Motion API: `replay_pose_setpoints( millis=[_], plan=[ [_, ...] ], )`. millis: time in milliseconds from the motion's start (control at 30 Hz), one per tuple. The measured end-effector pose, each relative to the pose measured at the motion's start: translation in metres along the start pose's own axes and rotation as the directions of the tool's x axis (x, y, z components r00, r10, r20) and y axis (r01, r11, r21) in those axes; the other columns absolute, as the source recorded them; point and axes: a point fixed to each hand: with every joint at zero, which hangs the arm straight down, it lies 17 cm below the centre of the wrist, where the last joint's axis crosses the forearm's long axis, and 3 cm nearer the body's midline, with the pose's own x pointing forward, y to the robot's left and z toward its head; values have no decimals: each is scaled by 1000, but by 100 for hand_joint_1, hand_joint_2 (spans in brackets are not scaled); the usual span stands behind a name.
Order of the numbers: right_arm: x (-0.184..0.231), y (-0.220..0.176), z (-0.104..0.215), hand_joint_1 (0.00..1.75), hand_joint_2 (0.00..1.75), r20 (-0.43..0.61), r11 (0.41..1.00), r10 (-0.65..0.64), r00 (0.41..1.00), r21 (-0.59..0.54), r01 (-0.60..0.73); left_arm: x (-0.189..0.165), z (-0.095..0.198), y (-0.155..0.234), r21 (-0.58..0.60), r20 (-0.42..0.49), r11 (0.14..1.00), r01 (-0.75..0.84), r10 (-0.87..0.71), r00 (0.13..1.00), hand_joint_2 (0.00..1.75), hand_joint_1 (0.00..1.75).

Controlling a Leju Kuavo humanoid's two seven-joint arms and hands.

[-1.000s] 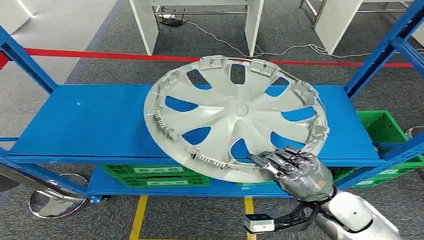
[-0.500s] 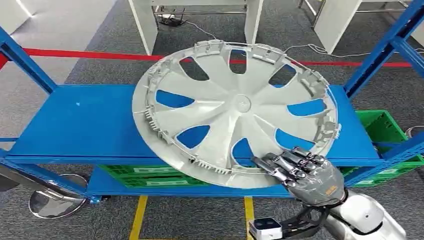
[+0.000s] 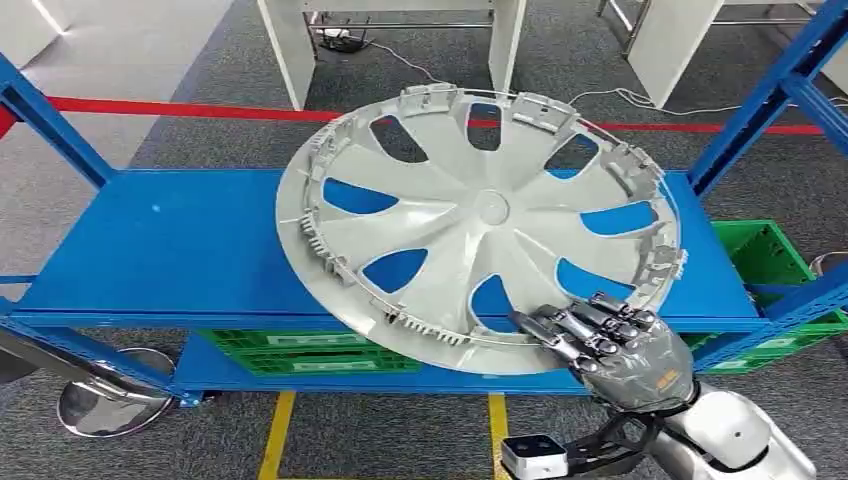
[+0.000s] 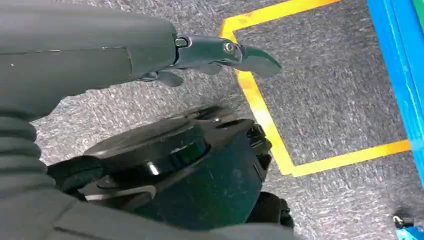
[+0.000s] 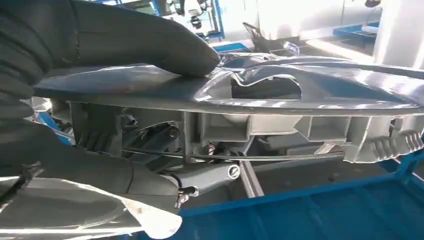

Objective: Take the parts from the cabinet and place them on the table.

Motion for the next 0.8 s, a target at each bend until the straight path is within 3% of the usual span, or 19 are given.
replay_pose_setpoints(
  millis=[800],
  plan=[
    [0, 1, 0, 175, 175, -5, 1000, 11, 1000, 8, -11, 8, -1, -4, -46, 40, 999, -5, 7, 999, 175, 0]
  ],
)
